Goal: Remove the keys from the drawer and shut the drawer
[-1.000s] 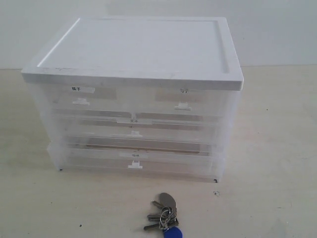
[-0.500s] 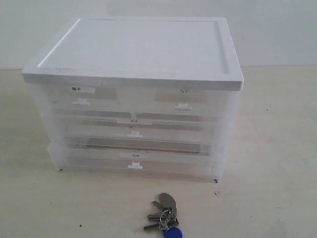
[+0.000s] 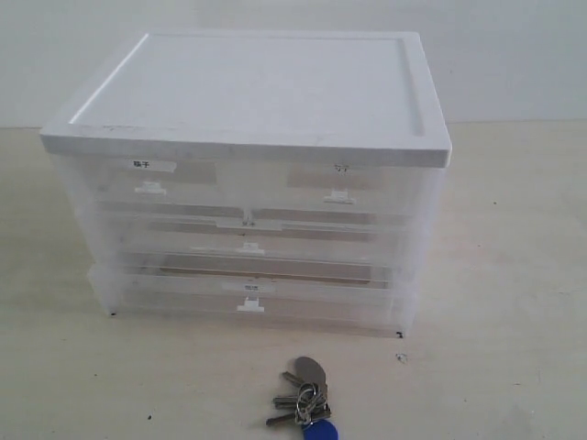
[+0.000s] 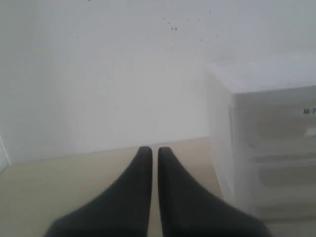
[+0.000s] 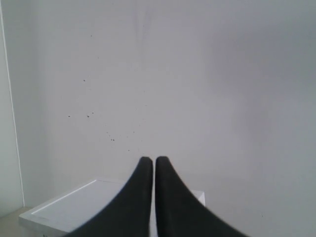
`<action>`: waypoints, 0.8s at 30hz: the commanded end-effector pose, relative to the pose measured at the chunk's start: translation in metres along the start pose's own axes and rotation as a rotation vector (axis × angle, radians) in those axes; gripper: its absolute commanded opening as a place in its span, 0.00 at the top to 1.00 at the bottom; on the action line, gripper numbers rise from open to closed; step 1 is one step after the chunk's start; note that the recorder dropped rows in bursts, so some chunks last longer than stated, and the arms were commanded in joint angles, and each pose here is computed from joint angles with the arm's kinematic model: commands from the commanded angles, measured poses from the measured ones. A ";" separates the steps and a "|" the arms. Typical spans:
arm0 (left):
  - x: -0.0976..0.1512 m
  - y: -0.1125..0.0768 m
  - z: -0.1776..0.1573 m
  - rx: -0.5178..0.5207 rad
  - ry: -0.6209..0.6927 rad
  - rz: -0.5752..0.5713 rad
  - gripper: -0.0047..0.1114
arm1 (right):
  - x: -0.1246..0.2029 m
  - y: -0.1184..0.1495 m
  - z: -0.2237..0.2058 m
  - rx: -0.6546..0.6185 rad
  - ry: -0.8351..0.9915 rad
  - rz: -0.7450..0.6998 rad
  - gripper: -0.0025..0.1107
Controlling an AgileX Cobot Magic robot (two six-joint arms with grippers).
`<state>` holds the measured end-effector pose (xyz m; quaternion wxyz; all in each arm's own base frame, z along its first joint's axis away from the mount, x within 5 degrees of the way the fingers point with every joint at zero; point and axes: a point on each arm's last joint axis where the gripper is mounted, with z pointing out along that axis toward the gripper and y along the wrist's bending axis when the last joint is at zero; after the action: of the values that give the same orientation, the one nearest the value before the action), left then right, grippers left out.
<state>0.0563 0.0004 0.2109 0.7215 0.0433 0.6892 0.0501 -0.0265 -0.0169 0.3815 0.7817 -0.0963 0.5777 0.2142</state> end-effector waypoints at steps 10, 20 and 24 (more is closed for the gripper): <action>0.024 -0.002 -0.003 0.009 0.254 0.021 0.92 | 0.001 0.000 -0.001 0.003 0.008 -0.005 0.98; 0.024 -0.002 -0.003 0.009 0.252 0.021 0.92 | 0.001 0.000 -0.001 0.003 0.008 -0.005 0.98; 0.024 -0.002 -0.003 0.009 0.252 0.021 0.92 | 0.001 -0.001 0.000 0.012 0.006 -0.053 0.98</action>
<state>0.0546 0.0017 0.1877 0.6293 0.0458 0.7738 0.0556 -0.0262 -0.0168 0.3805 0.7784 -0.0968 0.5825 0.2131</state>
